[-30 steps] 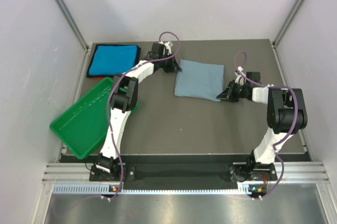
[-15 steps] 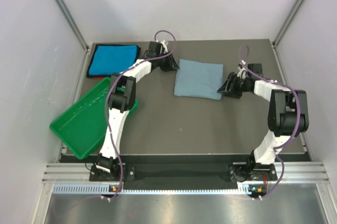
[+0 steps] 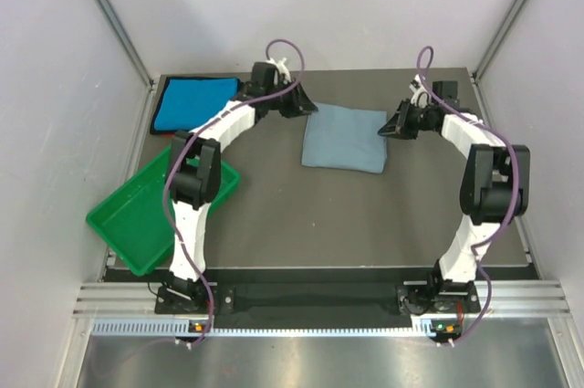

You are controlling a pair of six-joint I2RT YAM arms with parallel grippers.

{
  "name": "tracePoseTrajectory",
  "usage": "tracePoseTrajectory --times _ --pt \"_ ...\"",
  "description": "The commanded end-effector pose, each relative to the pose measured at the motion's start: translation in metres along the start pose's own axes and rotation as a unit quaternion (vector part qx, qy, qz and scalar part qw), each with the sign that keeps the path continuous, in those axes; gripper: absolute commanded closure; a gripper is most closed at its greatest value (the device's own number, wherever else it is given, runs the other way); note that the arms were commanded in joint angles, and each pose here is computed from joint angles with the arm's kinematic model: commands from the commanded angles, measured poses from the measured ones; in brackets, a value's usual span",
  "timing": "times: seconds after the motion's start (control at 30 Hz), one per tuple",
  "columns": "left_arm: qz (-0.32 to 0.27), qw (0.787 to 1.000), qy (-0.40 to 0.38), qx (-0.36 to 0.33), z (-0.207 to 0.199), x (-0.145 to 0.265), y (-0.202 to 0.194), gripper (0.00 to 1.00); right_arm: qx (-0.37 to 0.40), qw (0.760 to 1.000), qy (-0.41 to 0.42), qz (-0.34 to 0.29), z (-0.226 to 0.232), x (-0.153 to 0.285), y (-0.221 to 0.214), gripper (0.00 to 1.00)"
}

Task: Fold and stack the t-shirts
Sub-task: Fold the tshirt

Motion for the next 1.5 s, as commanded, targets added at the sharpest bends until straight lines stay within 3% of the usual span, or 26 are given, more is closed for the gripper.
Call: tracePoseTrajectory --times 0.0,0.1,0.27,0.43,0.6,0.77,0.93,1.1,1.3,1.47 --pt "0.059 0.995 -0.085 -0.008 -0.041 -0.012 -0.051 0.63 0.021 0.998 0.062 0.0 -0.002 -0.023 0.009 0.89" --pt "0.068 0.994 -0.078 -0.019 -0.031 -0.028 -0.069 0.63 0.008 0.997 0.07 0.017 -0.025 -0.046 0.006 0.87" --pt "0.1 0.995 0.006 -0.015 0.02 -0.042 -0.094 0.65 -0.007 0.997 0.077 0.026 -0.048 -0.058 0.002 0.86" --pt "0.085 0.992 0.077 -0.044 0.039 -0.039 -0.088 0.65 0.006 0.995 0.095 -0.001 -0.023 -0.04 0.024 0.85" --pt "0.06 0.995 0.051 -0.055 0.002 -0.022 -0.064 0.64 0.028 0.993 0.11 -0.013 0.02 -0.026 0.034 0.85" --pt "0.044 0.996 0.05 -0.052 -0.01 -0.005 -0.053 0.63 0.058 0.985 0.159 0.017 0.077 -0.051 0.014 0.86" --pt "0.067 0.994 0.084 -0.032 0.023 -0.007 -0.073 0.63 0.039 0.982 0.179 0.044 0.071 -0.082 -0.014 0.86" --pt "0.109 0.987 0.121 0.002 0.063 -0.015 -0.106 0.64 -0.004 0.981 0.171 0.097 0.028 -0.118 -0.052 0.87" --pt "0.12 0.978 0.17 0.006 0.081 -0.01 -0.115 0.65 -0.003 0.985 0.14 0.104 0.022 -0.115 -0.041 0.89" --pt "0.107 0.976 0.191 -0.005 0.077 -0.004 -0.099 0.65 0.026 0.984 0.163 0.069 0.058 -0.084 -0.009 0.9"
Point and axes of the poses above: each gripper's point midway between its finger pads, its own x axis back along the fingers, its own z axis along the line the jaws close on, y = z × x, the point moved 4 cm from there along x, back along the fingers, and after that the axes turned 8 degrees about x, right-handed, at the moved point
